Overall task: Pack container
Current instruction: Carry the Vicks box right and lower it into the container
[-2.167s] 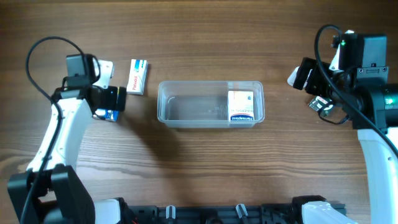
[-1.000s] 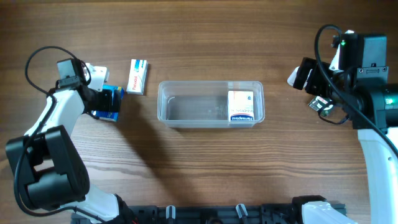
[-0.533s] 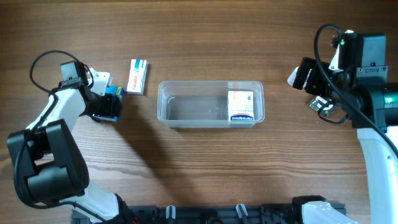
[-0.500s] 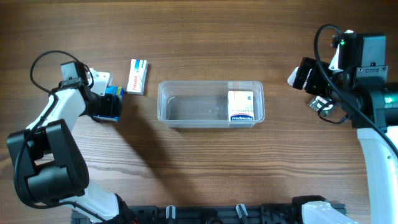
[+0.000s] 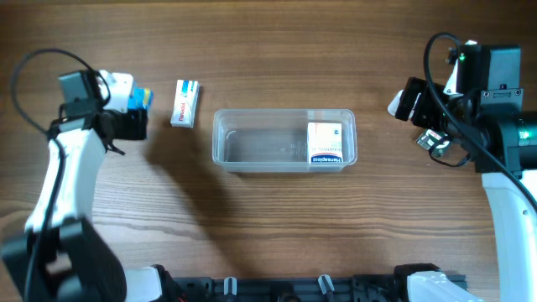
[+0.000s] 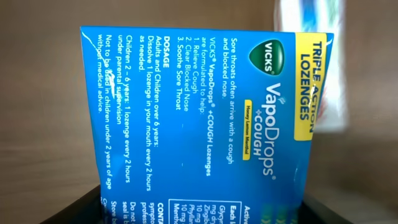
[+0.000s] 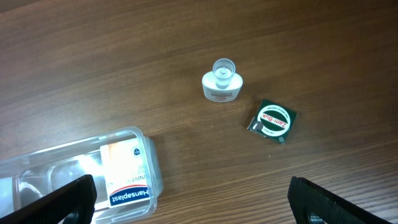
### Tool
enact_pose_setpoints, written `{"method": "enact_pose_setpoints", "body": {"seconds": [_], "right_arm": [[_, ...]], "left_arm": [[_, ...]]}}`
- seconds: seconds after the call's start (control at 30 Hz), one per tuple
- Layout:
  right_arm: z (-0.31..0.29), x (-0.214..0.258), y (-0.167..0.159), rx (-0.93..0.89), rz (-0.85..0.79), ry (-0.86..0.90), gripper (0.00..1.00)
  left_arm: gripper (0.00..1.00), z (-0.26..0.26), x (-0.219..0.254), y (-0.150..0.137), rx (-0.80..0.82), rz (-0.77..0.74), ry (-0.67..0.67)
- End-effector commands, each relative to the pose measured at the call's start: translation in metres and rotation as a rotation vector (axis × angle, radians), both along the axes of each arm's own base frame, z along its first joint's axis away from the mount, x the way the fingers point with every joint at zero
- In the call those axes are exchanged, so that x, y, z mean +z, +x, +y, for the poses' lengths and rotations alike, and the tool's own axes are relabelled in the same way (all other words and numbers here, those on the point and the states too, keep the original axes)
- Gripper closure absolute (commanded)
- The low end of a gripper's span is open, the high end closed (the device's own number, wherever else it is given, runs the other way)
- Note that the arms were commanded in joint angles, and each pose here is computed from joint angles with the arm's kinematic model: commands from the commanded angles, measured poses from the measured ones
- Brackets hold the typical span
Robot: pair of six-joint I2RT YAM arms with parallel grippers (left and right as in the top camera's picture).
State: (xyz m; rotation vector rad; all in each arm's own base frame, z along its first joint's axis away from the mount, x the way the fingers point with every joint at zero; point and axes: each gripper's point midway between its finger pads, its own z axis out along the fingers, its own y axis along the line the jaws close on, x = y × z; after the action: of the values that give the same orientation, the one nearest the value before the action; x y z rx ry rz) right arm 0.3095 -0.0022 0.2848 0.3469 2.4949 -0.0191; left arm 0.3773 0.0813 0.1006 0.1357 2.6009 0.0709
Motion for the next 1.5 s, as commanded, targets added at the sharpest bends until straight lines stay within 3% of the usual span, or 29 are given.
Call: {"method": "enact_pose_setpoints", "body": {"seconds": [0.0, 0.23, 0.43, 0.63, 0.83, 0.9, 0.97, 1.23, 1.47], "right_arm": [[-0.003, 0.000, 0.002, 0.001, 0.002, -0.015, 0.00], [-0.003, 0.000, 0.002, 0.001, 0.001, -0.015, 0.00], [-0.003, 0.000, 0.002, 0.001, 0.002, -0.015, 0.00], [-0.003, 0.000, 0.002, 0.001, 0.002, -0.015, 0.00], [-0.003, 0.000, 0.002, 0.001, 0.001, -0.015, 0.00], [-0.003, 0.000, 0.002, 0.001, 0.002, -0.016, 0.00], [-0.003, 0.000, 0.002, 0.001, 0.001, -0.015, 0.00], [-0.003, 0.000, 0.002, 0.001, 0.001, -0.015, 0.00], [-0.003, 0.000, 0.002, 0.001, 0.002, -0.016, 0.00]], "left_arm": [[0.32, -0.014, 0.080, 0.014, 0.039, -0.227, -0.030], [0.36, -0.146, 0.145, 0.001, -0.175, -0.391, -0.178], [0.39, -0.268, 0.142, -0.038, -0.316, -0.321, -0.348], [0.41, -0.340, 0.116, -0.066, -0.357, -0.263, -0.355], [0.46, -0.366, 0.057, -0.055, -0.155, -0.157, -0.389], [0.56, -0.366, 0.038, -0.052, -0.086, -0.118, -0.391], [0.59, -0.368, 0.028, -0.051, -0.070, -0.102, -0.391], [0.61, -0.366, 0.010, -0.054, -0.065, -0.061, -0.353], [0.56, -0.366, -0.019, -0.054, -0.058, -0.015, -0.307]]}}
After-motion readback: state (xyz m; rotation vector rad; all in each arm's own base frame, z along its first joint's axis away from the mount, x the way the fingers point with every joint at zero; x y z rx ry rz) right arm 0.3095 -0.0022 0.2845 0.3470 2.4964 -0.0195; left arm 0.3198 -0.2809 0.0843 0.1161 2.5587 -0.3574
